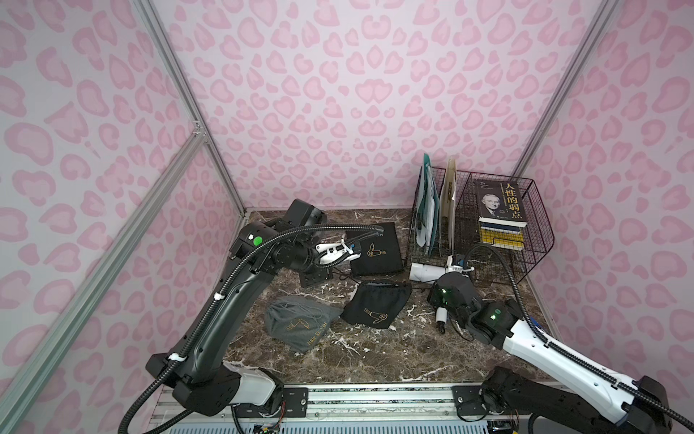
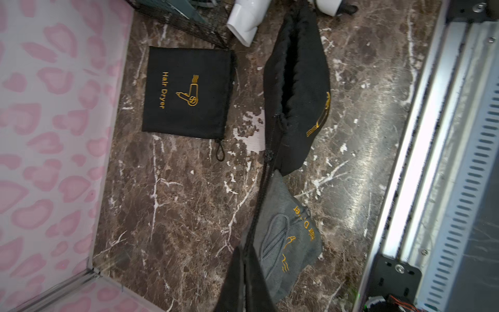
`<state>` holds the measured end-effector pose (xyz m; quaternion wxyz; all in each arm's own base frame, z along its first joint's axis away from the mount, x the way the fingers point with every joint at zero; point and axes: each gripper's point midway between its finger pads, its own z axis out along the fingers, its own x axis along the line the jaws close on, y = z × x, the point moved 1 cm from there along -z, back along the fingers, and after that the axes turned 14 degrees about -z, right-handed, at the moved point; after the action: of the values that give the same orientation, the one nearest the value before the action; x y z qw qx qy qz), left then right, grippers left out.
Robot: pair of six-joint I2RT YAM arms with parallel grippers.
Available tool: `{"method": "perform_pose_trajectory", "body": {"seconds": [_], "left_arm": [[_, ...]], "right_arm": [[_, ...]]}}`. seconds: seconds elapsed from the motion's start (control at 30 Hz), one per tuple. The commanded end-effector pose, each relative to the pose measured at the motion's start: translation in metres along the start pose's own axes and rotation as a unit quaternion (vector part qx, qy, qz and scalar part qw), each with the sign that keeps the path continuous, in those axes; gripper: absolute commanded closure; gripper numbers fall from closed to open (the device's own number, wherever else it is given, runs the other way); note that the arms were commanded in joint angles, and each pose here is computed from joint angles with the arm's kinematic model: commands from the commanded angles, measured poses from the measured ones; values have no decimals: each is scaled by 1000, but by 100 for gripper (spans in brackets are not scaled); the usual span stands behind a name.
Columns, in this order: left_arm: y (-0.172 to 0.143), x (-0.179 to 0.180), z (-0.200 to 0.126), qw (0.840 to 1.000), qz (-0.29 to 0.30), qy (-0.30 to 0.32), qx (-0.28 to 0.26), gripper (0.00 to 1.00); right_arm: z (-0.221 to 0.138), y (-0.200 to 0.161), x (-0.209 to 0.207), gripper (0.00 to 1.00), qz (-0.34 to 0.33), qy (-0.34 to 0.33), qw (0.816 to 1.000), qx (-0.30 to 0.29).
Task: Pack away hair dryers
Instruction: Pull the drawstrings on both sides of the drawstring bag.
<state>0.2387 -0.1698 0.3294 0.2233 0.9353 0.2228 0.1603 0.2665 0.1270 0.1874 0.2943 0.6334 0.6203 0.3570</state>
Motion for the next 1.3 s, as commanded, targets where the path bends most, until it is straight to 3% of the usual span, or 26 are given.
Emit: {"method": "perform_pose_trajectory", "body": {"seconds": [0.0,0.27,0.6,0.9,1.27], "left_arm": [[10,35,-8,993,-43,104,-32,98],[26,70,-46,960,-115,222,-124,98],[17,113,-61,916,-154,338,-153,98],[-13,145,-64,892,-219,365,-151,98],[-46,166,-64,878,-256,379,-141,98]], "right_arm": [[-7,23,-11,100,34,-35,997,-57],[-32,52,-3,100,49,-47,991,-119],[-65,89,-12,100,51,-73,980,-177],[-91,100,-49,100,68,-135,967,-206],[-106,96,-96,100,82,-194,955,-209]]}}
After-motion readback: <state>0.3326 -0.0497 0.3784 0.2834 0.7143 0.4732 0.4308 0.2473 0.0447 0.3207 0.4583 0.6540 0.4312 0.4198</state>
